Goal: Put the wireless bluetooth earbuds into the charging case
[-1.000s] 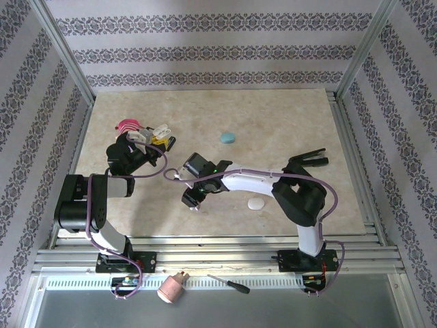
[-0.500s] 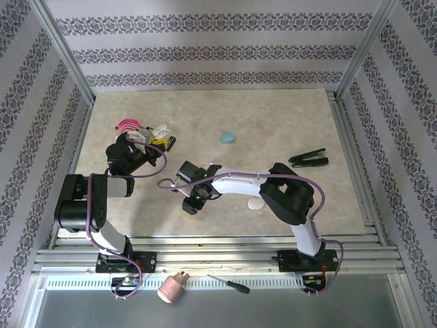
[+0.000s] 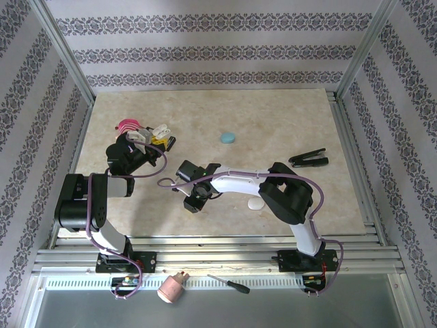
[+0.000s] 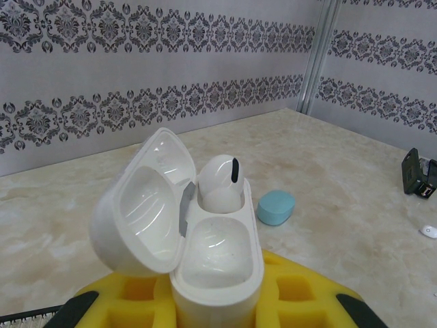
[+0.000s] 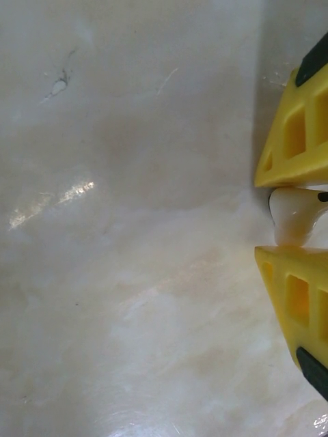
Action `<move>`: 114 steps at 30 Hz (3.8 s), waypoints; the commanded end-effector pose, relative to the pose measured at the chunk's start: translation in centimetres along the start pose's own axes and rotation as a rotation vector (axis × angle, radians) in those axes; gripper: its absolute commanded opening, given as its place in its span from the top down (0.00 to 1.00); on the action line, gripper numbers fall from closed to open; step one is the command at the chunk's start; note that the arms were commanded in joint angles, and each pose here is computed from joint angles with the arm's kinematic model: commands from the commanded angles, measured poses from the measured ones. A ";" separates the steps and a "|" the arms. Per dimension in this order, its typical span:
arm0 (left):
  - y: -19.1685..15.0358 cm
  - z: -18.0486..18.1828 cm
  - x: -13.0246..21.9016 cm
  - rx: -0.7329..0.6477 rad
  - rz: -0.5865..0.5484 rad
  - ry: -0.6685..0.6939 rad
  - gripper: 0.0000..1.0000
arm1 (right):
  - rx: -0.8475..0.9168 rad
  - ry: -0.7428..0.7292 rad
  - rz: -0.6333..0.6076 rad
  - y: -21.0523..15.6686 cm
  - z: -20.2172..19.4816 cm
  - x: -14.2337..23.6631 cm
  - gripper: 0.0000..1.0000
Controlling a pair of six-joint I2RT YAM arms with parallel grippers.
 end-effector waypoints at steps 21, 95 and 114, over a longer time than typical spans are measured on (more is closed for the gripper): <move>0.8 0.1 0.2 -0.015 -0.043 -0.014 0.97 | -0.116 -0.106 -0.041 -2.9 -5.3 3.7 0.67; 0.8 0.1 0.3 -0.013 -0.053 -0.022 0.97 | -0.260 -0.002 -0.072 -6.3 -5.9 2.5 0.89; 1.0 0.2 0.3 -0.014 -0.061 -0.020 0.97 | -0.660 0.040 0.020 -9.2 -10.5 3.1 0.85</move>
Point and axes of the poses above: each hand's point on the last joint's axis, 136 mm out from that joint toward the fingers, its own x axis back along the fingers, its own z axis along the line the jaws close on, y = z × x, the point moved 2 cm from there along x, back along the fingers, and after that the axes turned 1 degree about -x, right-handed, at the moved point
